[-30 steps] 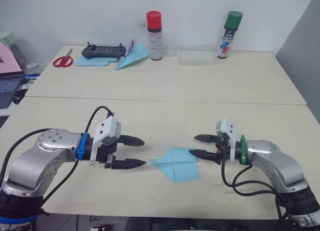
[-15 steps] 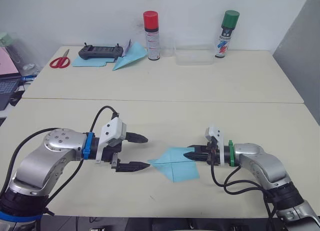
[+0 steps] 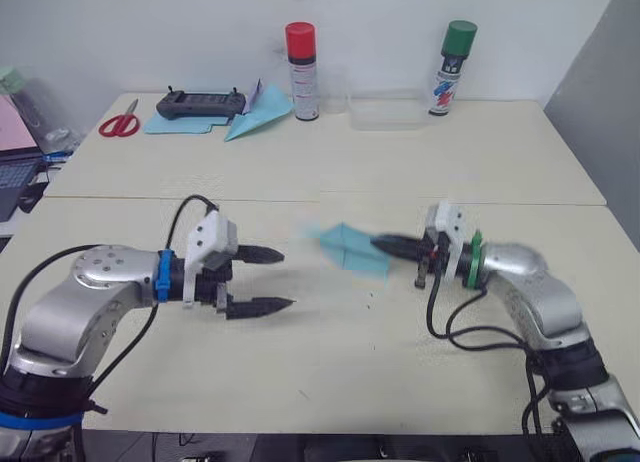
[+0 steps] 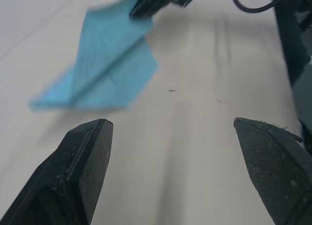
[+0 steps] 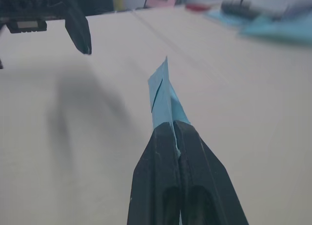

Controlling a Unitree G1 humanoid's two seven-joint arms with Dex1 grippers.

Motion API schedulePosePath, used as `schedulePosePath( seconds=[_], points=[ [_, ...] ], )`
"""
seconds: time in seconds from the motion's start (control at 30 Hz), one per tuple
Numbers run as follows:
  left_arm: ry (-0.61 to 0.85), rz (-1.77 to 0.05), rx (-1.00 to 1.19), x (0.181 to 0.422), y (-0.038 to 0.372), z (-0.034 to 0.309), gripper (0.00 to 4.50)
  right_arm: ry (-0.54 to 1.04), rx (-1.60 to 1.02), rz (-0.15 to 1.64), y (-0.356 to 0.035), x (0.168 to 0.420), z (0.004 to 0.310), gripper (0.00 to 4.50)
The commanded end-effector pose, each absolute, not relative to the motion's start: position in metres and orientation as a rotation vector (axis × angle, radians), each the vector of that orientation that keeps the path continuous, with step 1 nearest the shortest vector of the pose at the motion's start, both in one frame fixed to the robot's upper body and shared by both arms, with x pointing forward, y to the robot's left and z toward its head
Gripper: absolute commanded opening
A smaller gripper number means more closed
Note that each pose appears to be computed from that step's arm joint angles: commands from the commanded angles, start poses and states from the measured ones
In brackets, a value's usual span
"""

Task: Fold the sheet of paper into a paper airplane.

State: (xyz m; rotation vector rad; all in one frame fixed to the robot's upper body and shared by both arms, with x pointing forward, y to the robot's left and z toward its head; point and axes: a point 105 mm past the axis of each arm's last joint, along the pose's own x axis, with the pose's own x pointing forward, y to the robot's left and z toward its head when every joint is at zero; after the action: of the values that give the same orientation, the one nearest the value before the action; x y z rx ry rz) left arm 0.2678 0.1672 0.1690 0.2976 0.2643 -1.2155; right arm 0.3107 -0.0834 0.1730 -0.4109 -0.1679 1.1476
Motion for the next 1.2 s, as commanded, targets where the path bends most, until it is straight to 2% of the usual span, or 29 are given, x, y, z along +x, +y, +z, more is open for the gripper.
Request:
schedulePosePath(
  seconds=[0.03, 0.2, 0.27, 0.33, 0.43, 0.53, 0.6, 0.67, 0.8, 0.83, 0.9, 1.03, 1.2],
  points=[
    [0.235, -1.183, 0.304, 0.274, 0.175, 0.177, 4.35, -0.344, -0.748, 1.271, -0.074, 0.284, 0.154, 0.03],
    [0.239, -1.219, 0.289, 0.272, 0.163, 0.170, 4.35, -0.355, -0.977, 1.385, -0.082, 0.261, 0.096, 0.03],
    [0.236, -1.217, 0.289, 0.272, 0.161, 0.168, 4.35, -0.321, -0.986, 1.391, -0.088, 0.257, 0.086, 0.03],
    [0.236, -1.217, 0.288, 0.272, 0.159, 0.164, 4.35, -0.257, -0.885, 1.398, -0.092, 0.250, 0.085, 0.03],
    [0.243, -1.244, 0.274, 0.266, 0.149, 0.158, 4.35, -0.192, -0.764, 1.418, -0.097, 0.240, 0.095, 0.99],
    [0.246, -1.254, 0.271, 0.264, 0.146, 0.155, 4.35, -0.139, -0.751, 1.468, -0.107, 0.231, 0.101, 1.98],
    [0.248, -1.258, 0.271, 0.263, 0.145, 0.154, 4.35, -0.104, -0.742, 1.514, -0.113, 0.225, 0.103, 1.98],
    [0.248, -1.259, 0.269, 0.263, 0.144, 0.153, 4.35, -0.101, -0.669, 1.507, -0.112, 0.226, 0.119, 1.98],
    [0.253, -1.262, 0.267, 0.261, 0.143, 0.152, 4.35, -0.085, -0.421, 1.390, -0.087, 0.253, 0.147, 0.99],
    [0.257, -1.263, 0.267, 0.261, 0.143, 0.152, 4.35, -0.074, -0.393, 1.356, -0.081, 0.260, 0.147, 0.55],
    [0.258, -1.264, 0.277, 0.262, 0.143, 0.151, 4.35, -0.025, -0.368, 1.311, -0.070, 0.270, 0.135, 0.04],
    [0.255, -1.272, 0.285, 0.263, 0.141, 0.152, 4.35, 0.062, -0.355, 1.288, -0.060, 0.277, 0.110, 0.04],
    [0.260, -1.288, 0.297, 0.261, 0.139, 0.150, 4.35, 0.147, -0.366, 1.326, -0.057, 0.269, 0.090, 0.04]
  ],
)
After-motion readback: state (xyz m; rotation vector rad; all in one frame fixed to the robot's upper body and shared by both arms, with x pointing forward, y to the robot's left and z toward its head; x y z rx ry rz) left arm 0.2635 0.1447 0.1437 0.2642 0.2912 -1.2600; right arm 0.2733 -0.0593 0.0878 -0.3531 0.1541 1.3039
